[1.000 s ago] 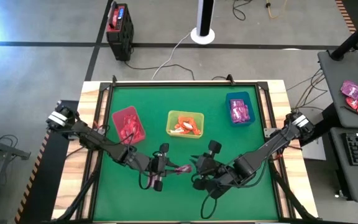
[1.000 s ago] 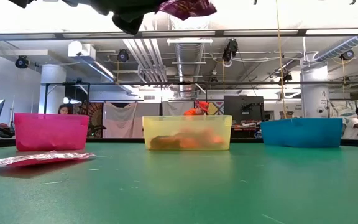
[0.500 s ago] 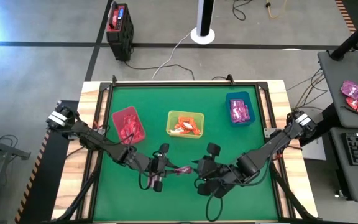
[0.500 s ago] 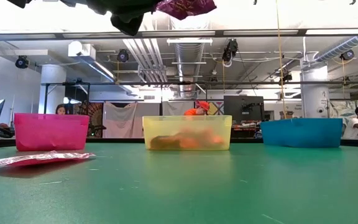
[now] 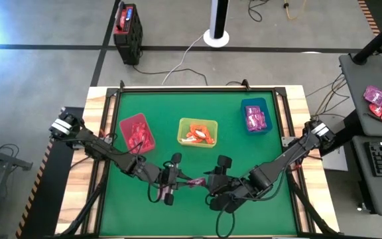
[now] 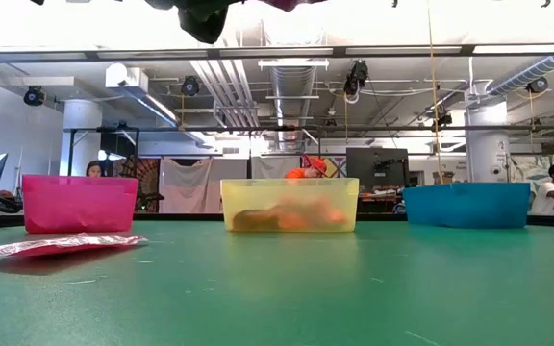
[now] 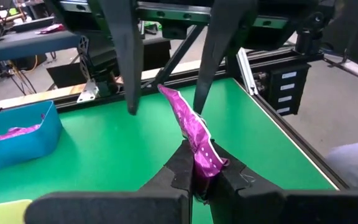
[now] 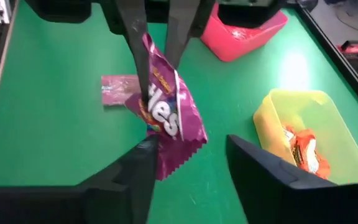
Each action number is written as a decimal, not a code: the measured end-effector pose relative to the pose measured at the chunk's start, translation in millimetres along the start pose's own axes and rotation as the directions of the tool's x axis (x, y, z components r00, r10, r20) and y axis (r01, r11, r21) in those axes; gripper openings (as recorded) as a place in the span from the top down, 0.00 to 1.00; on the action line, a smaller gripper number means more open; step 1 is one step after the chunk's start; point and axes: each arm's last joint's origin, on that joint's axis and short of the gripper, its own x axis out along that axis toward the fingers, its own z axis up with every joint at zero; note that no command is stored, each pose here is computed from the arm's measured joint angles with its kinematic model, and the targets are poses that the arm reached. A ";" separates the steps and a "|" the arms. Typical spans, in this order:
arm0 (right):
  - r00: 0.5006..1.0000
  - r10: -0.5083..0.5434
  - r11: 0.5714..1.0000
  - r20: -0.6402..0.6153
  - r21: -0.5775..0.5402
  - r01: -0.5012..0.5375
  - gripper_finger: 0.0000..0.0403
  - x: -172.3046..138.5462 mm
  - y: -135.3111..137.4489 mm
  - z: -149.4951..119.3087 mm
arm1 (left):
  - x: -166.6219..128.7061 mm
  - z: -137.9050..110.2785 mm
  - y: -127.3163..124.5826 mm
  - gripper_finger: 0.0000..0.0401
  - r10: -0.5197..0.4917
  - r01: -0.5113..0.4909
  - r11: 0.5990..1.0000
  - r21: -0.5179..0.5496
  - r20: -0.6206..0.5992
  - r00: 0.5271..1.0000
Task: Sort candy by brand, put in halloween buckets
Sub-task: Put the purple candy into the blue bin, then put the red candy into the red bin
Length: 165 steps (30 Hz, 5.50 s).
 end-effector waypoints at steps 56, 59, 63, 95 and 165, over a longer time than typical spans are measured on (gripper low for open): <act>0.299 -0.436 0.368 -0.848 0.135 0.920 0.91 52.2 -305.9 -104.4 | -60.8 -13.7 14.2 0.56 0.009 -0.179 0.939 -0.294 -0.498 0.867; 0.300 -0.426 0.379 -0.853 0.133 0.916 0.82 52.6 -305.2 -105.8 | -61.7 -16.9 14.1 0.56 0.012 -0.188 0.940 -0.283 -0.525 0.851; 0.304 -0.430 0.380 -0.850 0.134 0.915 0.71 51.5 -304.2 -105.2 | -64.1 -20.2 13.9 0.56 0.011 -0.201 0.939 -0.279 -0.559 0.829; 0.809 -0.495 0.657 -0.318 0.472 0.588 0.50 3.6 -121.3 -63.4 | -28.8 -66.5 -90.7 0.55 0.071 -0.118 0.993 -0.017 -0.716 0.695; 0.972 0.069 0.962 0.227 0.241 -0.124 0.77 196.7 -3.1 -62.0 | -51.0 -85.5 -95.8 0.51 0.145 -0.182 0.983 0.040 -0.777 0.613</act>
